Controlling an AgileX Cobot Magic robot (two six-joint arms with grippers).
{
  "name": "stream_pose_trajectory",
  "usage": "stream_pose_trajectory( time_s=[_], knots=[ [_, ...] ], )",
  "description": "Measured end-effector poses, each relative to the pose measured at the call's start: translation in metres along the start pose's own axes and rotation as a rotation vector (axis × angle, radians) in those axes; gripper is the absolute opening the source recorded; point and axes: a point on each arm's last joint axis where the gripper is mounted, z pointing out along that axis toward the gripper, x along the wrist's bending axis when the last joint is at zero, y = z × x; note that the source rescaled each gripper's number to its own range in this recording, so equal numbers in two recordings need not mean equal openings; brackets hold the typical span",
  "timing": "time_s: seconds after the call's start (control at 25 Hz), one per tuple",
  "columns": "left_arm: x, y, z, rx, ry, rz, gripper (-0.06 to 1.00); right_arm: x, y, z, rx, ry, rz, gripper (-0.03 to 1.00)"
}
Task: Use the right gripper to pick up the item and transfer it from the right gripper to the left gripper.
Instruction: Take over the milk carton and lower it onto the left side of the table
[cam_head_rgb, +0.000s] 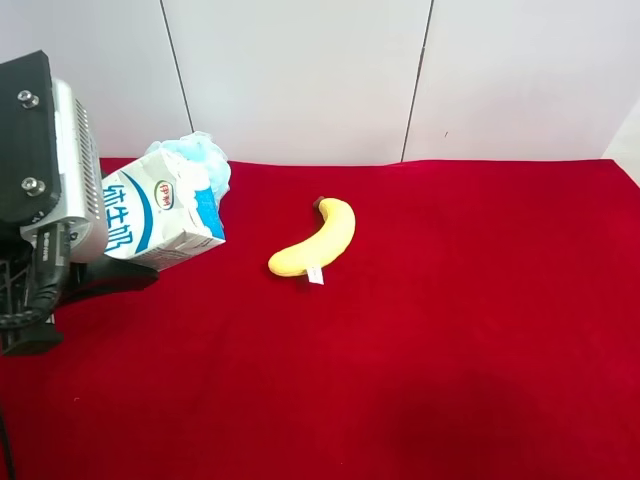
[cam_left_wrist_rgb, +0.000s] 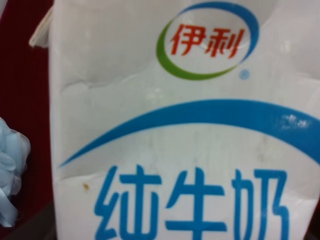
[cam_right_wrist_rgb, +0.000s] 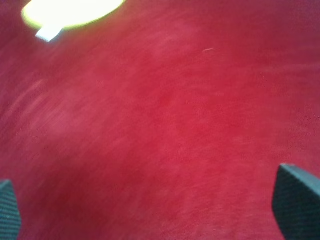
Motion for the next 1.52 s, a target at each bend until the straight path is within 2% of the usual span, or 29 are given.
stream_pose_trajectory(
  time_s=[0.08, 0.2, 0.36, 0.56, 0.68, 0.8, 0.96, 1.08, 1.32, 1.52],
  knots=[
    [0.000, 0.000, 0.000, 0.000, 0.000, 0.000, 0.01, 0.000, -0.002, -0.004, -0.031, -0.071, 0.041, 1.00],
    [0.000, 0.000, 0.000, -0.001, 0.000, -0.001, 0.01, 0.000, -0.003, -0.005, -0.033, -0.131, 0.075, 1.00],
    [0.000, 0.000, 0.000, 0.000, -0.001, -0.030, 0.01, 0.000, -0.003, -0.004, -0.032, -0.145, 0.083, 1.00],
    [0.000, -0.001, 0.005, 0.023, -0.005, -0.168, 0.01, 0.000, -0.003, -0.004, -0.032, -0.145, 0.083, 1.00],
    [0.001, -0.005, 0.017, 0.101, -0.012, -0.249, 0.01, 0.000, -0.003, -0.004, -0.032, -0.145, 0.083, 1.00],
    [0.004, -0.014, 0.034, 0.238, -0.021, -0.318, 0.01, 0.000, -0.003, -0.004, -0.032, -0.145, 0.083, 1.00],
    [0.024, -0.022, 0.053, 0.376, 0.001, -0.456, 0.01, 0.000, -0.003, -0.004, -0.032, -0.145, 0.083, 1.00],
    [0.042, -0.030, 0.066, 0.433, 0.023, -0.552, 0.01, 0.000, -0.003, -0.004, -0.032, -0.145, 0.083, 1.00],
    [0.064, -0.059, 0.096, 0.516, 0.034, -0.711, 0.01, 0.000, -0.003, -0.004, -0.032, -0.145, 0.083, 1.00],
    [0.077, -0.082, 0.118, 0.541, 0.061, -0.779, 0.01, 0.000, -0.003, -0.004, -0.032, -0.145, 0.083, 1.00]
  ],
)
